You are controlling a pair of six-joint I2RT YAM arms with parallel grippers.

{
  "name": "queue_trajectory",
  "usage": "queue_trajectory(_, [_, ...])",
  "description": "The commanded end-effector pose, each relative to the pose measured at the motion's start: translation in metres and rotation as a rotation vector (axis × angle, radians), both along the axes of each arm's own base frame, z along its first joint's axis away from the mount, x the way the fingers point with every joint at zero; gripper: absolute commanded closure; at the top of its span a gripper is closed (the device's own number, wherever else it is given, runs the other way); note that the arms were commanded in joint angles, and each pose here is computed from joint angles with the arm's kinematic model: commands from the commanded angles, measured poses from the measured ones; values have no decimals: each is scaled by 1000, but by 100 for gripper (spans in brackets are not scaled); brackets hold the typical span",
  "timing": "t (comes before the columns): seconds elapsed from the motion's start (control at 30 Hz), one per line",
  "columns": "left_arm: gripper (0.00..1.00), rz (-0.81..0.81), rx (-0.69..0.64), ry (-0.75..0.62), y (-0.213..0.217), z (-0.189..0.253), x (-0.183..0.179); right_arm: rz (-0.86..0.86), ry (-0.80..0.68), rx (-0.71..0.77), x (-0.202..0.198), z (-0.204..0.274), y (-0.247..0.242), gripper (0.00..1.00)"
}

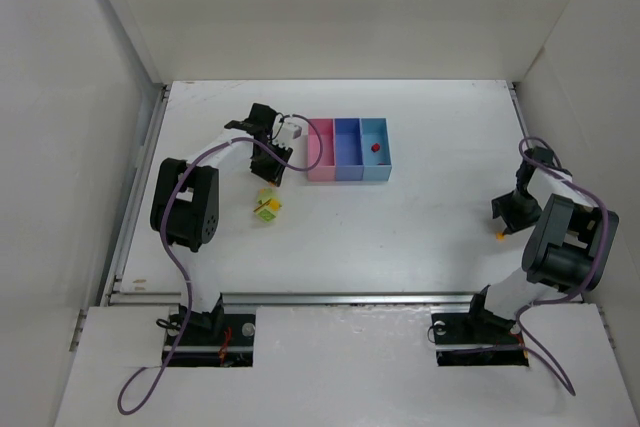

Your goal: Sort the legos into containers by color

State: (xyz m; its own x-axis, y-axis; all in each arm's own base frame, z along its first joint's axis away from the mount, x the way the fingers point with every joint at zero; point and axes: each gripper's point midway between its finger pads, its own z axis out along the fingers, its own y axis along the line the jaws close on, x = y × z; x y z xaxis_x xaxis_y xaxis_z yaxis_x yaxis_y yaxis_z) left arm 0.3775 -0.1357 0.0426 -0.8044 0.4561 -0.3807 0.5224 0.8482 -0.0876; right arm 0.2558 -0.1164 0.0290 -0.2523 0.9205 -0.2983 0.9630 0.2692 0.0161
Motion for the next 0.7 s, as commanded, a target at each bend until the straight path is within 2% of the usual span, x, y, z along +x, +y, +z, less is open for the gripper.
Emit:
queue_trajectory(0.0, [97, 2, -28, -19, -7, 15, 6, -30, 38, -37, -13, 9, -5, 43])
queue_trajectory(0.23, [97, 2, -28, -19, -7, 15, 6, -28, 110, -8, -35, -1, 4, 43])
queue_trajectory(0.37, [97, 12, -28, -19, -3, 15, 7, 10, 51, -16, -17, 9, 0, 43])
queue_trajectory(0.5, [97, 12, -28, -19, -3, 15, 7, 11, 66, -10, -19, 17, 0, 43])
queue_trajectory(0.67, [97, 12, -28, -19, -3, 15, 7, -2, 82, 45, -29, -4, 13, 43])
